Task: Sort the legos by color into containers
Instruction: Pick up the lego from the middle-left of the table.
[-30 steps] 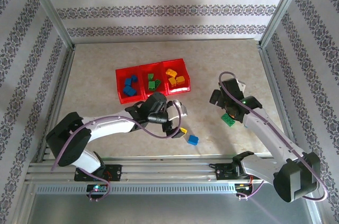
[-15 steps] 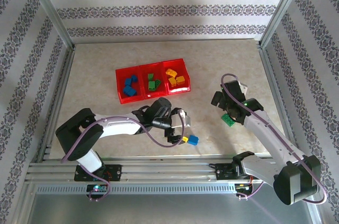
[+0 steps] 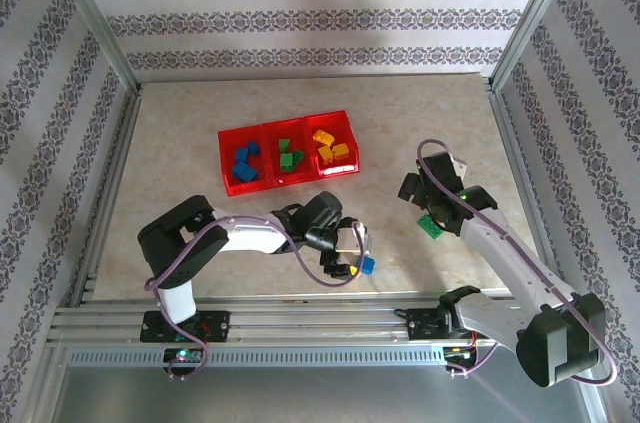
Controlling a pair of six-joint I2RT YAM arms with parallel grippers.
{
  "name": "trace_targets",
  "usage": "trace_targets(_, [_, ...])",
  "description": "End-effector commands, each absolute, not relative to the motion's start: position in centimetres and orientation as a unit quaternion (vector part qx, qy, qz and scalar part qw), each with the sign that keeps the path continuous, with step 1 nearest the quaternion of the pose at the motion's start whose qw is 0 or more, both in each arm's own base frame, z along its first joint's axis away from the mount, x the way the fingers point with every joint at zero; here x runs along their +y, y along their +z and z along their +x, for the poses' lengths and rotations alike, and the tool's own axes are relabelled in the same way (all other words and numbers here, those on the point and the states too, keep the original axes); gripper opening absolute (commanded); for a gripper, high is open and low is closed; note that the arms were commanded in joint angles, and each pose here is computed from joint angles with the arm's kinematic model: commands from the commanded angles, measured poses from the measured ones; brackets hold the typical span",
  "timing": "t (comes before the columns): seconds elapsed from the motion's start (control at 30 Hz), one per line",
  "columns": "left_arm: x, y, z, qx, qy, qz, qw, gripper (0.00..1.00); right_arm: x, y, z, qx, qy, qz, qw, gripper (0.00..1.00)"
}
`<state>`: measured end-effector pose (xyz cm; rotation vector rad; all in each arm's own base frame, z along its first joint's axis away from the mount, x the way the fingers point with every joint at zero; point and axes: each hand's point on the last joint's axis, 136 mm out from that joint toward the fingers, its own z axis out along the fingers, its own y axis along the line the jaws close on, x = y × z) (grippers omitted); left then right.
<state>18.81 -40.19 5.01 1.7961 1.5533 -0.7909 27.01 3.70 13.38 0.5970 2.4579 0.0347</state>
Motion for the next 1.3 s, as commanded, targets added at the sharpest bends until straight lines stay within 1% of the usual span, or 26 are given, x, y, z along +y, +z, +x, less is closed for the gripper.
trace_targets(0.0, [-41.1, 4.4, 17.3, 0.561, -0.304, 0.713, 0.291, 0.89, 3.4, 13.2, 26.9, 0.924, 0.017, 0.237, 0.3, 0.98])
trace_targets(0.07, [-41.2, 3.9, 17.0, 0.559, -0.3, 0.719, 0.284, 0.88, 3.4, 13.3, 26.9, 0.924, 0.018, 0.238, 0.3, 0.98])
trace_targets(0.1, [-41.3, 3.6, 16.9, 0.558, -0.3, 0.721, 0.281, 0.84, 3.4, 13.3, 26.9, 0.924, 0.018, 0.237, 0.3, 0.98])
trace_targets(0.2, [-41.3, 2.9, 16.8, 0.564, -0.297, 0.722, 0.271, 0.75, 3.3, 13.4, 26.9, 0.923, 0.019, 0.239, 0.302, 0.98])
trace_targets(0.27, [-41.3, 2.6, 17.0, 0.568, -0.294, 0.72, 0.269, 0.74, 3.3, 13.4, 26.9, 0.923, 0.019, 0.239, 0.301, 0.98])
trace_targets(0.33, [-41.3, 2.4, 17.0, 0.572, -0.292, 0.719, 0.266, 0.65, 3.3, 13.3, 26.9, 0.923, 0.019, 0.239, 0.301, 0.98])
trace_targets(0.4, [-41.3, 2.1, 17.1, 0.575, -0.291, 0.719, 0.261, 0.63, 3.3, 13.3, 26.9, 0.923, 0.019, 0.239, 0.301, 0.99])
trace_targets(0.63, [-41.5, 2.2, 17.6, 0.584, -0.285, 0.712, 0.265, 0.33, 3.3, 13.3, 27.0, 0.922, 0.022, 0.24, 0.302, 0.98])
trace_targets(0.77, [-41.5, 3.0, 18.1, 0.595, -0.28, 0.698, 0.282, 0.3, 3.4, 13.2, 27.0, 0.923, 0.024, 0.239, 0.301, 0.98])
trace_targets(0.9, [-41.4, 5.1, 19.4, 0.616, -0.267, 0.667, 0.323, 0.27, 3.4, 13.2, 26.9, 0.923, 0.024, 0.24, 0.301, 0.98])
trace_targets(1.13, [-39.5, 10.8, 23.7, 0.667, -0.23, 0.568, 0.424, 0.26, 3.0, 13.0, 26.4, 0.921, 0.021, 0.245, 0.303, 0.99])
trace_targets(1.27, [-36.9, 13.5, 26.4, 0.711, -0.197, 0.498, 0.455, 0.26, 2.7, 13.0, 26.0, 0.919, 0.017, 0.249, 0.306, 0.98])
